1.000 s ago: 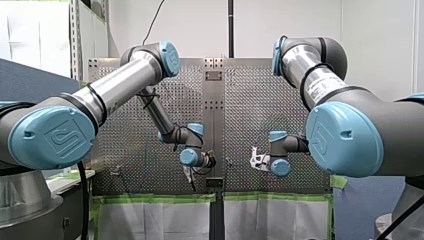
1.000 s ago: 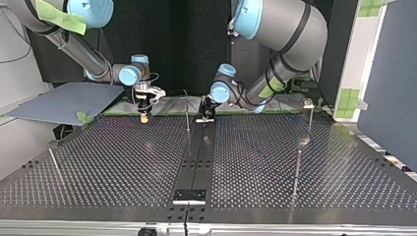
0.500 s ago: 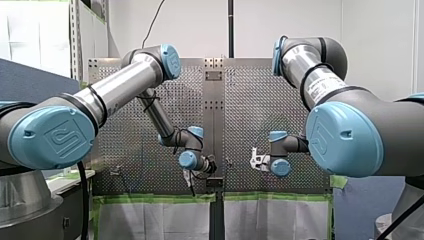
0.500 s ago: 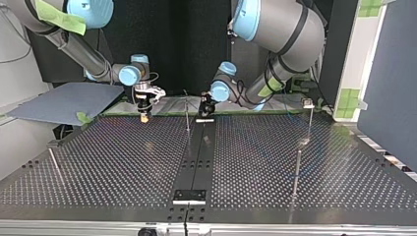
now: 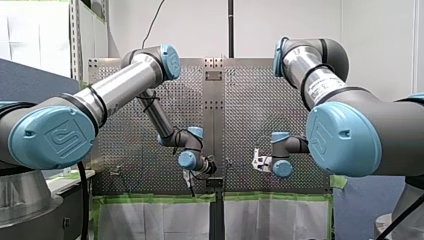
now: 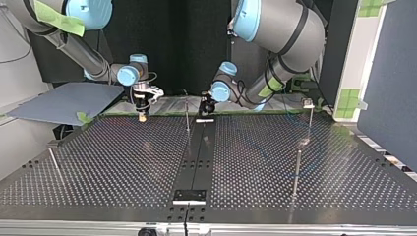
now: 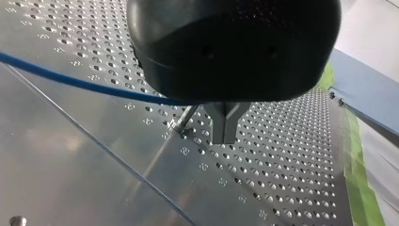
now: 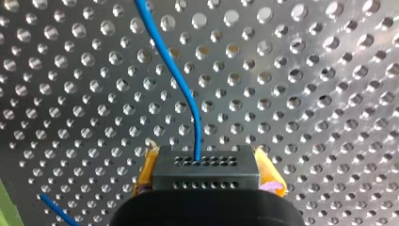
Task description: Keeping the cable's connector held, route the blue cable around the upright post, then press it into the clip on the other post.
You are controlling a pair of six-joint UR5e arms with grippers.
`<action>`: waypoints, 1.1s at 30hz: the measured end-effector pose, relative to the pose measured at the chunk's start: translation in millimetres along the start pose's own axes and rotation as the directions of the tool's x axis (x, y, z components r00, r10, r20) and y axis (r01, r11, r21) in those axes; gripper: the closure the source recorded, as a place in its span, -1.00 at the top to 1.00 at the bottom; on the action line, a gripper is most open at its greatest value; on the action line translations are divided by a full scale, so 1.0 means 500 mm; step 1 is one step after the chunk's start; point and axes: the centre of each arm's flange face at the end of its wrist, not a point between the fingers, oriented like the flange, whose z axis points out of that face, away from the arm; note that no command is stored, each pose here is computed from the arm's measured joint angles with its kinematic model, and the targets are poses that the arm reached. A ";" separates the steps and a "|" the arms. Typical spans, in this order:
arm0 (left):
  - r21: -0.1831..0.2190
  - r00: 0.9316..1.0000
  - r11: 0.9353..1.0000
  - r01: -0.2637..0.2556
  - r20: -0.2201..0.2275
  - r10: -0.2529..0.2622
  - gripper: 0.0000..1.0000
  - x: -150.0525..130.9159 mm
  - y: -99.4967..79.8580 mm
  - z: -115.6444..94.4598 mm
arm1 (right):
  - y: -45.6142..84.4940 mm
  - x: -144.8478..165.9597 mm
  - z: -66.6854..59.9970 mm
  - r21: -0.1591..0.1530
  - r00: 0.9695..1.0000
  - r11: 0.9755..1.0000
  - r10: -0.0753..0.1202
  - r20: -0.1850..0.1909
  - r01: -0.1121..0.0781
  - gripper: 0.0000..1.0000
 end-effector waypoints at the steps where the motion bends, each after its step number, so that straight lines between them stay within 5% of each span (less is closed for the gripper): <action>1: 0.002 1.000 1.000 0.000 0.001 0.000 -1.00 -0.001 0.001 0.000 | 0.003 0.000 0.000 -0.003 1.000 1.000 0.000 0.001 0.000 -1.00; 20: 0.003 0.999 1.000 0.002 0.052 -0.002 -1.00 -0.036 0.023 0.016 | 0.018 -0.004 0.002 -0.018 1.000 1.000 0.009 0.002 -0.009 -1.00; 22: 0.007 0.997 1.000 -0.009 0.072 0.009 -0.72 -0.042 0.024 0.020 | 0.020 -0.005 0.002 -0.019 1.000 1.000 0.009 0.003 -0.009 -1.00; 29: 0.032 0.993 0.999 -0.033 0.112 0.029 -0.43 -0.052 0.020 0.029 | 0.021 -0.007 0.002 -0.021 1.000 1.000 0.006 0.004 -0.006 -1.00; 32: 0.023 0.993 0.999 -0.039 0.110 0.036 -0.16 -0.050 0.020 0.028 | 0.022 -0.007 0.002 -0.020 1.000 1.000 0.006 0.005 -0.006 -1.00; 33: 0.018 0.993 0.999 -0.043 0.107 0.041 0.15 -0.049 0.020 0.027 | 0.021 -0.007 0.002 -0.020 1.000 1.000 0.006 0.005 -0.006 -1.00</action>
